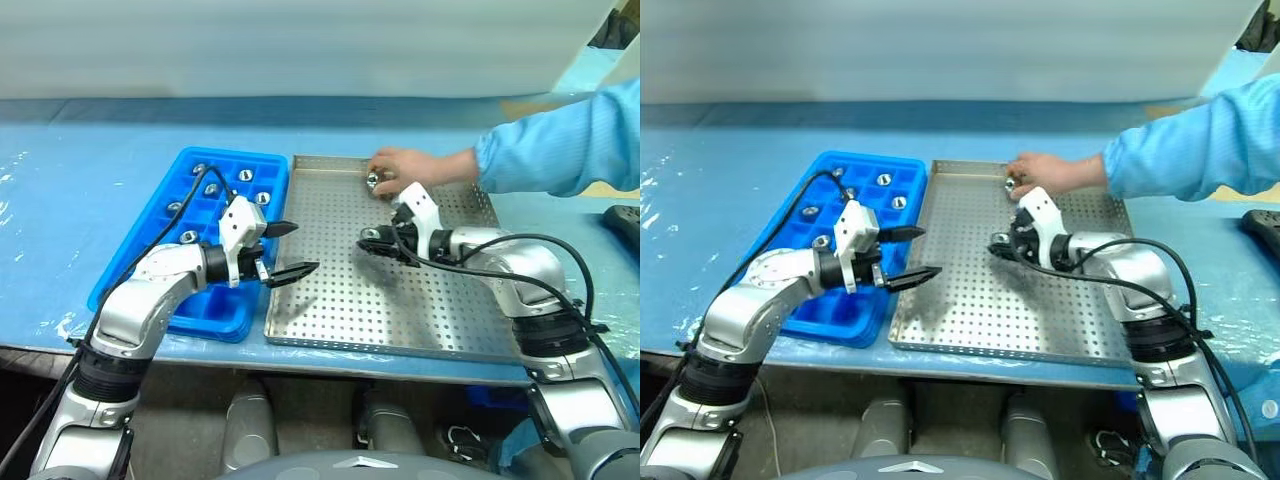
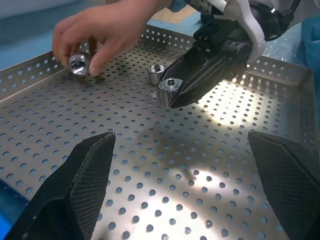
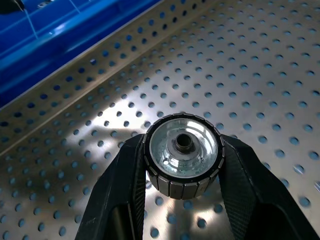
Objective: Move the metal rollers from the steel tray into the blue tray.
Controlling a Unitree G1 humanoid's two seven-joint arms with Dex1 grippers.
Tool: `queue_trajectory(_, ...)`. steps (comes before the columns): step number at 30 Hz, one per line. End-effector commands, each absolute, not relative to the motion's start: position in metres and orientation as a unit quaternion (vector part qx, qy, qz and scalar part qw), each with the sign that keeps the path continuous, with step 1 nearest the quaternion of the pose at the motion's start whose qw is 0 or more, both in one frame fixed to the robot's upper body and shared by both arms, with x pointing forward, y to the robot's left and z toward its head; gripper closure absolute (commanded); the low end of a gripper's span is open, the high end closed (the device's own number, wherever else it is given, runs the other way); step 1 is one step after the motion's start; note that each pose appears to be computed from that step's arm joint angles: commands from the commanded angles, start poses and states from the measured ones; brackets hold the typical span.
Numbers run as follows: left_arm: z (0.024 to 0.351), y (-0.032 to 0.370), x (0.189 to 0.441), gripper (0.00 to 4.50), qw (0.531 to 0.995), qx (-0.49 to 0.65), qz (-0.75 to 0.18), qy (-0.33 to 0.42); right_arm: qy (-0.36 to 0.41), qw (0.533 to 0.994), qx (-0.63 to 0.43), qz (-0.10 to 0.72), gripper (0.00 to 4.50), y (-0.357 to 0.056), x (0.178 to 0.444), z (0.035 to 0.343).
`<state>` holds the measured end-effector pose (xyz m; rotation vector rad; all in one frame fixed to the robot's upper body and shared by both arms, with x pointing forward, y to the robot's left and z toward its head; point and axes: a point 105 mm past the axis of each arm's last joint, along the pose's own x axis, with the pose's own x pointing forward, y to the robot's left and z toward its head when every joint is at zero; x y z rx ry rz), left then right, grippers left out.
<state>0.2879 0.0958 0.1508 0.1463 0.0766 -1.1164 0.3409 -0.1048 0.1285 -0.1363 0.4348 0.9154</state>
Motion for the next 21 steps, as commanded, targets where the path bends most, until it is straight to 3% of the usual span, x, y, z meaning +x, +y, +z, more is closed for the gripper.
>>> queue_trajectory(1,0.165,0.102,0.280,0.00,0.855,0.078,-0.513,0.011,0.163,0.865,-0.078,0.469,2.88,-0.086,0.348,0.148)
queue_trajectory(11,0.161,0.123,0.265,0.00,0.894,0.073,-0.441,0.013,0.117,0.816,-0.089,0.558,2.88,-0.027,0.355,0.168)
queue_trajectory(21,0.156,0.142,0.239,0.00,0.927,0.052,-0.371,0.019,0.084,0.754,-0.099,0.644,2.88,0.027,0.343,0.177)
